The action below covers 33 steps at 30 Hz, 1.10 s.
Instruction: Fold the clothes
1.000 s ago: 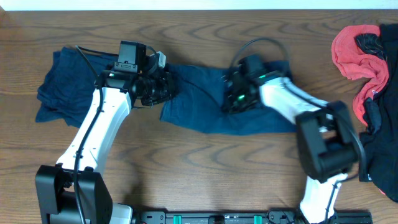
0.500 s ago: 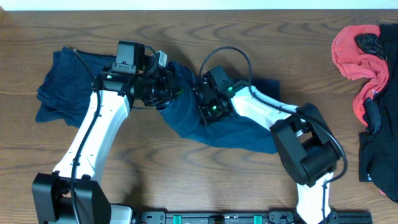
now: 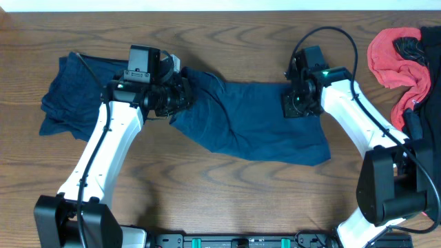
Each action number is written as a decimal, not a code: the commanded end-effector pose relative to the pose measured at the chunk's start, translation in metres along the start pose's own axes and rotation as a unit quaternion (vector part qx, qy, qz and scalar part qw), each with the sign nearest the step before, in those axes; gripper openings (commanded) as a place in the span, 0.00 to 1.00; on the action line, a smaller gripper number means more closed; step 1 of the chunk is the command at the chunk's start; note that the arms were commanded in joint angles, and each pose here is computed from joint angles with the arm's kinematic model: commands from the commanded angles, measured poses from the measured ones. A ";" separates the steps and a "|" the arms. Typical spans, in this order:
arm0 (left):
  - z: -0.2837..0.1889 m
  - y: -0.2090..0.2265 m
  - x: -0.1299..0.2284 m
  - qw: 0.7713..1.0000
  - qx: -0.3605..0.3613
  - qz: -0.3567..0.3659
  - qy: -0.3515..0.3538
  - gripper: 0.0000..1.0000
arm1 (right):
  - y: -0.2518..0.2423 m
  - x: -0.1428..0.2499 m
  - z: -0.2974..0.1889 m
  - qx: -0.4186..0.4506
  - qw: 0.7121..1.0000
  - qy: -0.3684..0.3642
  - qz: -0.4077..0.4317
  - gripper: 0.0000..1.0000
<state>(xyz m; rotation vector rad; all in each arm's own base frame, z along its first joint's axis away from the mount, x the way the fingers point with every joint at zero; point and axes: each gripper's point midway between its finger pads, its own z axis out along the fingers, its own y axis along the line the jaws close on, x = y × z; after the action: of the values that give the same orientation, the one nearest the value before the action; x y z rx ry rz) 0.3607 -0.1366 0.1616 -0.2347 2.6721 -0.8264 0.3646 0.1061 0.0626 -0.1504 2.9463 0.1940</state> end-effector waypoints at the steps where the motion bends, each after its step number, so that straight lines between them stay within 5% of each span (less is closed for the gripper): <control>1: -0.021 0.001 -0.021 0.998 -0.017 0.009 -0.054 0.06 | -0.011 0.020 0.016 0.015 0.999 0.032 -0.017 0.02; 13: -0.045 0.006 -0.049 0.995 -0.010 -0.005 -0.095 0.06 | -0.020 0.051 0.057 0.023 0.999 0.036 -0.013 0.04; 24: -0.032 -0.082 -0.025 0.989 0.138 -0.003 -0.045 0.06 | 0.005 0.062 0.073 0.004 0.999 0.030 -0.037 0.04; 33: -0.005 -0.127 0.007 0.991 0.124 0.010 -0.037 0.06 | 0.016 0.063 0.074 0.001 0.999 0.028 -0.032 0.04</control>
<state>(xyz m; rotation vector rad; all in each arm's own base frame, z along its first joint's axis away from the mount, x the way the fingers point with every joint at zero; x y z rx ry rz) 0.3608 -0.2260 0.2171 -0.1454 2.5077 -1.1167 0.3326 0.1211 -0.0040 -0.2569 2.9261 0.1554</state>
